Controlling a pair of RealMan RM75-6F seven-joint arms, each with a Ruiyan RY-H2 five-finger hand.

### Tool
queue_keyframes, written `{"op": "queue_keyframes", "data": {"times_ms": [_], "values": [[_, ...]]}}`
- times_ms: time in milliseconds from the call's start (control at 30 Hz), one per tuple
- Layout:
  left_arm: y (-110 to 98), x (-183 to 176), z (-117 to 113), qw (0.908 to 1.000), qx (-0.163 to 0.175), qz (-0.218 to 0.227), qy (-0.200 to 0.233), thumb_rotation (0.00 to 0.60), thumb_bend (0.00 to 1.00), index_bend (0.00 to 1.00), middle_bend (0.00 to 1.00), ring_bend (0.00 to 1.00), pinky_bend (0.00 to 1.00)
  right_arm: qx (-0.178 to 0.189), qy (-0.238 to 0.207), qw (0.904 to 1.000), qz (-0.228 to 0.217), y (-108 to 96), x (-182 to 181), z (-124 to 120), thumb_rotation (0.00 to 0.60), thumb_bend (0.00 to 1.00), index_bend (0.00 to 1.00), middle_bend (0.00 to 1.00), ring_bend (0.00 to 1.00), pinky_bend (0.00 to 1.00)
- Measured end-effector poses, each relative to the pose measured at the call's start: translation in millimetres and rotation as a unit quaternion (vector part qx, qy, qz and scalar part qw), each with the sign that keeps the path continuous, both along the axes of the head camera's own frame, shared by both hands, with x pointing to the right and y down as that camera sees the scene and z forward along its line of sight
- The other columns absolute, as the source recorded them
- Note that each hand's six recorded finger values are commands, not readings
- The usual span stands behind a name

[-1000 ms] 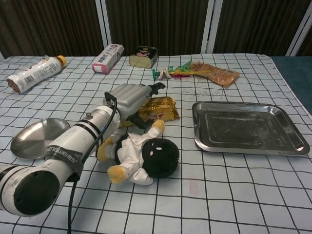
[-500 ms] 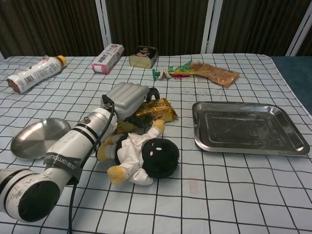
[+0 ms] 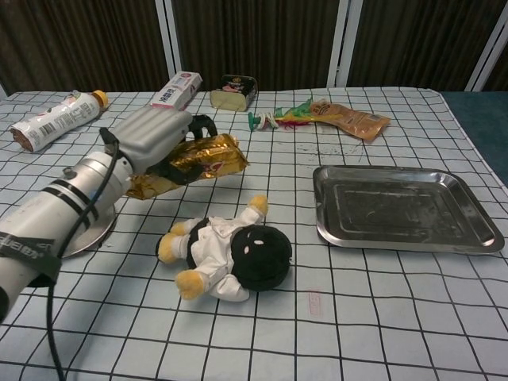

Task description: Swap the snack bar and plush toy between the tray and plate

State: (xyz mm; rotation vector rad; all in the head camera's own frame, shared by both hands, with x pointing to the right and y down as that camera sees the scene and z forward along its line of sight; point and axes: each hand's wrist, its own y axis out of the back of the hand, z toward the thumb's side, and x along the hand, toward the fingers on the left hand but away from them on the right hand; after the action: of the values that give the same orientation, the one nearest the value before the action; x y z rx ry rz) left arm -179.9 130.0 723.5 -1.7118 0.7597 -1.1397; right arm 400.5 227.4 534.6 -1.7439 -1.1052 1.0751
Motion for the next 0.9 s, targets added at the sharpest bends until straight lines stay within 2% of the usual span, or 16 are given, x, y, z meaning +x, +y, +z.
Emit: {"op": "queue_keyframes", "data": {"times_ms": [133,300,500,633,733,833,900], "values": [[9,-48,-19,0.9994,-0.011,-0.013,-0.031,0.6,0.58,0.49,0.63,0.58,0.7,-0.001,0.004,1.0,0.0,0,-1,2,0.6,0.07,0.09,0.0,0.0,0.0],[30,-112,-37,0.9954,-0.021,-0.051,-0.079,0.6,0.58,0.5,0.63,0.58,0.7,-0.005,0.011,0.9999,0.002,-1,0,5,0.6,0.07,0.09,0.0,0.0,0.0],[44,-127,-39,0.9939,-0.031,-0.061,-0.086,0.6,0.57,0.5,0.61,0.57,0.7,-0.01,0.015,0.9998,0.003,-2,-1,8,0.6,0.07,0.09,0.0,0.0,0.0],[48,-127,-34,0.9941,-0.033,-0.062,-0.083,0.6,0.55,0.49,0.56,0.52,0.65,-0.012,0.014,0.9998,0.004,-2,-1,8,0.6,0.07,0.09,0.0,0.0,0.0],[51,-128,-32,0.994,-0.036,-0.06,-0.084,0.6,0.54,0.43,0.49,0.45,0.56,-0.011,0.013,0.9998,0.006,-3,0,8,0.6,0.07,0.09,0.0,0.0,0.0],[54,-129,-33,0.9937,-0.041,-0.061,-0.084,0.6,0.49,0.27,0.33,0.32,0.46,-0.009,0.012,0.9999,0.007,-4,0,7,0.6,0.07,0.09,0.0,0.0,0.0],[56,-129,-34,0.9933,-0.049,-0.063,-0.084,0.6,0.48,0.15,0.22,0.2,0.37,-0.008,0.012,0.9999,0.008,-4,0,7,0.6,0.07,0.09,0.0,0.0,0.0]]}}
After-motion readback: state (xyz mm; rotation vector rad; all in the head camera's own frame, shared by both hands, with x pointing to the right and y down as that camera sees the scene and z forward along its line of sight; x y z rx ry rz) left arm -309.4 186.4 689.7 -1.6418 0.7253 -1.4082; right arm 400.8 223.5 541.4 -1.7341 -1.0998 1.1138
